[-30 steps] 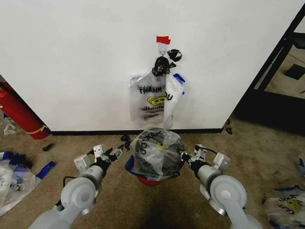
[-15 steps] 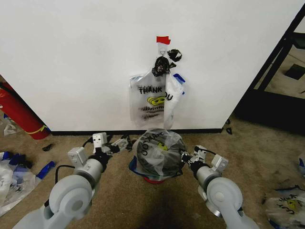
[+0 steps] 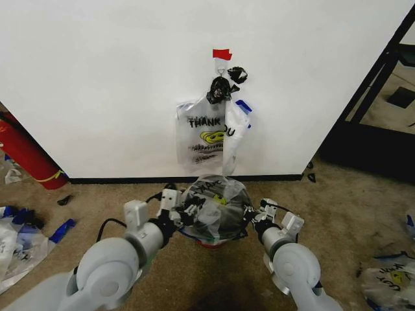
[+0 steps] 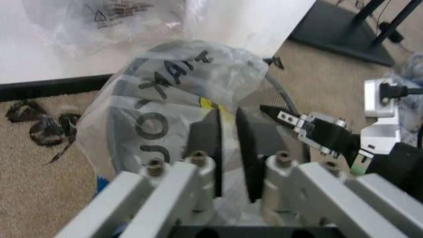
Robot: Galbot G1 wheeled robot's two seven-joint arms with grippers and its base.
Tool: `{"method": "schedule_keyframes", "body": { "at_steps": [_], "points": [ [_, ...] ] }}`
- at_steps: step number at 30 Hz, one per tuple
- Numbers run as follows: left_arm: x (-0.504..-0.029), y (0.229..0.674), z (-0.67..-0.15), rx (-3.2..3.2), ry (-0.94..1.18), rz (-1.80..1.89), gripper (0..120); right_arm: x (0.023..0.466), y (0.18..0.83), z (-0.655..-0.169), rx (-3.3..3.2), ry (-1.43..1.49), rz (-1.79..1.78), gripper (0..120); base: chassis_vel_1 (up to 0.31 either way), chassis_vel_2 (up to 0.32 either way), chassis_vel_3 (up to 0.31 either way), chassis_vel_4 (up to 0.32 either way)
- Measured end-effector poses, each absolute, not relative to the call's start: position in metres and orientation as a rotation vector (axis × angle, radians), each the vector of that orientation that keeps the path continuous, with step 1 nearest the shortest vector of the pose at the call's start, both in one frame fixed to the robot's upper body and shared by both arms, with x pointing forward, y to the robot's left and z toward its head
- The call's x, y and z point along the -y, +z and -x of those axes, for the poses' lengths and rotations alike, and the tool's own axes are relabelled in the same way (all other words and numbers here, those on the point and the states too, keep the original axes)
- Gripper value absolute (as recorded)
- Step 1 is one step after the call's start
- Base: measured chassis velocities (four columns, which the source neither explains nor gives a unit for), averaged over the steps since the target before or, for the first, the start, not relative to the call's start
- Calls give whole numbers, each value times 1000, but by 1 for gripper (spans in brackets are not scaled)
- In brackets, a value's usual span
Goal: Pick up the garbage bag from the wall and place it over the trash bin.
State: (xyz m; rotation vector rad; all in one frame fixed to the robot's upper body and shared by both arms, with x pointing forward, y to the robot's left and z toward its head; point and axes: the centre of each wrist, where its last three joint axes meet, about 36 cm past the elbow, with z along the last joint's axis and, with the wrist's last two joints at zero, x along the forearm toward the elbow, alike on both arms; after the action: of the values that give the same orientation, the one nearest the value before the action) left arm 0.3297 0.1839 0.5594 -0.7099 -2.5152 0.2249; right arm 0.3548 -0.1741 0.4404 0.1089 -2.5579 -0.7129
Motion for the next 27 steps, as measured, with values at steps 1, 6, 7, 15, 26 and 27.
{"method": "schedule_keyframes", "body": {
  "at_steps": [1, 6, 7, 15, 26, 27],
  "points": [
    [-182, 560, -331, 2506, 219, 712, 3, 174, 440, -355, 2563, -706, -106, 1, 0, 0, 0, 0],
    [-158, 566, -342, 2437, 145, 765, 0, 173, 437, -355, 2586, -674, -91, 1, 0, 0, 0, 0],
    [-152, 566, -344, 2424, 122, 773, 0, 173, 437, -355, 2589, -671, -89, 1, 0, 0, 0, 0],
    [-118, 564, -358, 2391, -22, 753, 0, 176, 435, -354, 2607, -642, -69, 1, 0, 0, 0, 0],
    [-80, 557, -390, 2367, -185, 679, 0, 177, 433, -353, 2619, -628, -50, 1, 0, 0, 0, 0],
    [-76, 555, -391, 2363, -195, 675, 0, 177, 433, -353, 2619, -627, -49, 1, 0, 0, 0, 0]
  ]
}}
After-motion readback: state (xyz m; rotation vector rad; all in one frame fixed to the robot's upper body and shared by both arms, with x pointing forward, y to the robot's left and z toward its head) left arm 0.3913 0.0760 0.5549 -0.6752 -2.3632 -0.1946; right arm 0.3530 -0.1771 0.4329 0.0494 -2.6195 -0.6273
